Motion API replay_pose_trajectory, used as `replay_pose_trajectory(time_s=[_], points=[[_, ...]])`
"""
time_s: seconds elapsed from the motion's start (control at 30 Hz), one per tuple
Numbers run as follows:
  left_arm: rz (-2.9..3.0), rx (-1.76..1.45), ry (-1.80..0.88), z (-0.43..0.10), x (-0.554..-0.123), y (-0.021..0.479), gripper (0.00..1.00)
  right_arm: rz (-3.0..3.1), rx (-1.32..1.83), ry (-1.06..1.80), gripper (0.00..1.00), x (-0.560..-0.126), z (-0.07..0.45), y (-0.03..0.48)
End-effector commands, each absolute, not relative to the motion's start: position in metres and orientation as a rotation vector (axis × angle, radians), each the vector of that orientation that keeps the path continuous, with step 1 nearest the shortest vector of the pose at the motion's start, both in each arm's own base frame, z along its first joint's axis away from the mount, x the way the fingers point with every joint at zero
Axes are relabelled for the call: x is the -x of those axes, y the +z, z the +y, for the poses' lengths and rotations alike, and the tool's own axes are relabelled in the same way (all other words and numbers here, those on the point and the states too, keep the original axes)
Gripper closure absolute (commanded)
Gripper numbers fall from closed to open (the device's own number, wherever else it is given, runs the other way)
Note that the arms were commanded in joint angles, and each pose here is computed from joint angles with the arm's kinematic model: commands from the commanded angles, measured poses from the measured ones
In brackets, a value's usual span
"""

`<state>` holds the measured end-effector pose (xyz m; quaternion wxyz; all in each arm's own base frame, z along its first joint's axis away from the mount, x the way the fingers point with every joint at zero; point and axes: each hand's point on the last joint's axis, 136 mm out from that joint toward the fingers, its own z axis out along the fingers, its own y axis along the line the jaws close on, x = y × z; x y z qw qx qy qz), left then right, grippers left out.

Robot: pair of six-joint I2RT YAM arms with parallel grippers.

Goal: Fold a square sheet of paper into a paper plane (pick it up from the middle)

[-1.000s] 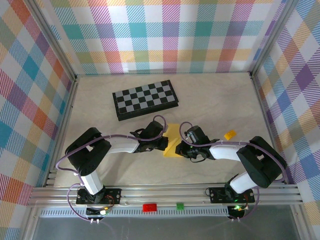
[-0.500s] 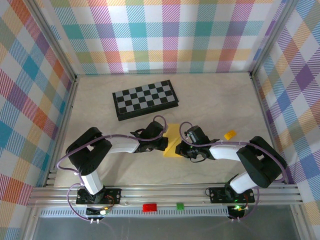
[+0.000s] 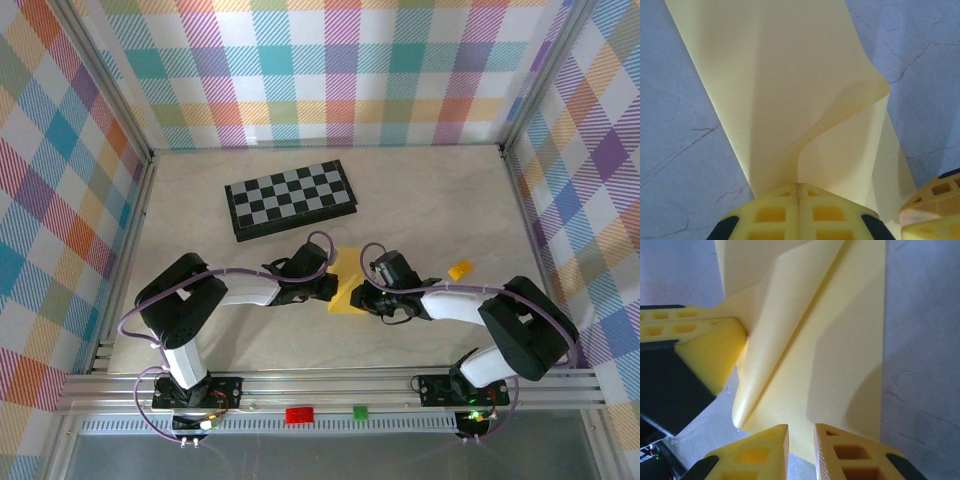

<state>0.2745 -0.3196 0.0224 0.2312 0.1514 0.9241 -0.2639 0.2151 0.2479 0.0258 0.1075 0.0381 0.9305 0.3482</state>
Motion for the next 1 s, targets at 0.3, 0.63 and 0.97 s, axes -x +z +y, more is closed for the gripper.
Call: replay_pose_trajectory(time_s=[0.3, 0.63, 0.97], points=[[2.655, -0.405, -0.688, -0.309, -0.261, -0.008, 1.00, 2.590, -0.219, 1.204, 0.92, -0.242, 0.265, 0.059], [2.660, -0.412, -0.683, -0.309, -0.262, -0.009, 1.00, 2.587, -0.268, 1.260, 0.99, -0.267, 0.279, 0.060], [2.666, -0.416, -0.674, -0.309, -0.262, -0.010, 1.00, 2.733, -0.355, 1.091, 0.98, -0.256, 0.261, 0.012]])
